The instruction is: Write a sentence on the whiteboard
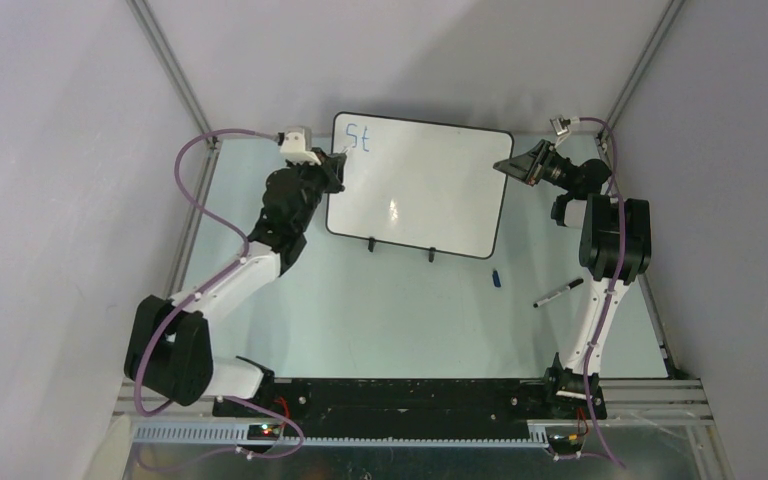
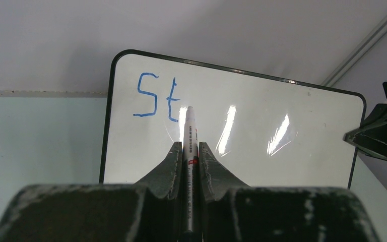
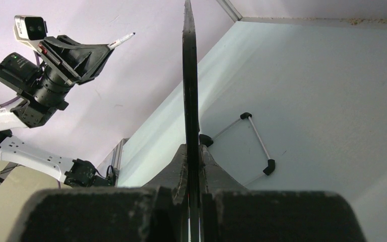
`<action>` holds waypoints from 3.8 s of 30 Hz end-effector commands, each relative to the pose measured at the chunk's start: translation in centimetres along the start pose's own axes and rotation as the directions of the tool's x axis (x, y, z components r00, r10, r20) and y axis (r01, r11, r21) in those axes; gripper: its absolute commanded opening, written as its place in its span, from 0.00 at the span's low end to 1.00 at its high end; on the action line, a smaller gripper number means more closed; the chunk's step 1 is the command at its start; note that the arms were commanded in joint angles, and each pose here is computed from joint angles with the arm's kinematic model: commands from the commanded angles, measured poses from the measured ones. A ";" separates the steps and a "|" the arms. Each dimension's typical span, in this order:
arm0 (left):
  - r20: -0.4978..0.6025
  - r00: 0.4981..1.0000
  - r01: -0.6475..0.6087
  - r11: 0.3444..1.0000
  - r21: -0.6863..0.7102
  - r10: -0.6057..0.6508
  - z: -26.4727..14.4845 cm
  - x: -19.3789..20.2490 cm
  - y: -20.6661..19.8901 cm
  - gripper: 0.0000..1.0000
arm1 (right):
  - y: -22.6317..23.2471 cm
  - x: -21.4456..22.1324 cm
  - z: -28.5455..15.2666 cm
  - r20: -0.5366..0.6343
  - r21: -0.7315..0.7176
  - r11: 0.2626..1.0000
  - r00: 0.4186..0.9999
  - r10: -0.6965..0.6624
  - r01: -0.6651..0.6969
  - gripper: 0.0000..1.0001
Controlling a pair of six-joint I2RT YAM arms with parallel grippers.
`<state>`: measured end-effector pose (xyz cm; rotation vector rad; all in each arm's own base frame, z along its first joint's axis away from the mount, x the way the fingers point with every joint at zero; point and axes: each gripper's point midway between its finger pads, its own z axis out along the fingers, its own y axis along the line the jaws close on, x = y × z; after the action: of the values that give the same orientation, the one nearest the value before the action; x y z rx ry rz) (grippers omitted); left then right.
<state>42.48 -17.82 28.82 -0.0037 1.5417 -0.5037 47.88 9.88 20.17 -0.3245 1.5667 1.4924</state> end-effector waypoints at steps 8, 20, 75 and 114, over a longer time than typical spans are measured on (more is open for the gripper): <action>0.071 0.997 -0.012 1.000 -0.009 0.012 -0.4 -2.4 -0.3 0.01 | 1.9 -1.0 0.1 0.034 -0.010 0.999 0.999 -0.039 0.039 0.00; 0.054 0.999 -0.003 1.000 0.005 0.003 0.3 -1.9 -0.5 0.01 | 2.4 -1.7 -0.2 0.046 -0.006 0.999 0.998 -0.048 0.048 0.00; -0.189 0.975 -0.125 0.991 -0.055 0.113 7.5 3.0 -1.3 0.00 | 3.1 -2.0 -0.1 0.046 -0.013 0.998 0.997 -0.059 0.060 0.00; -0.214 0.969 -0.135 0.990 -0.038 0.124 8.7 3.4 -1.6 0.00 | 3.3 -2.1 -0.2 0.044 -0.013 0.998 0.997 -0.062 0.062 0.00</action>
<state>49.53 -22.13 24.02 0.0876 1.8141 -0.3504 47.41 9.93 20.54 -0.2982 1.5545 1.4847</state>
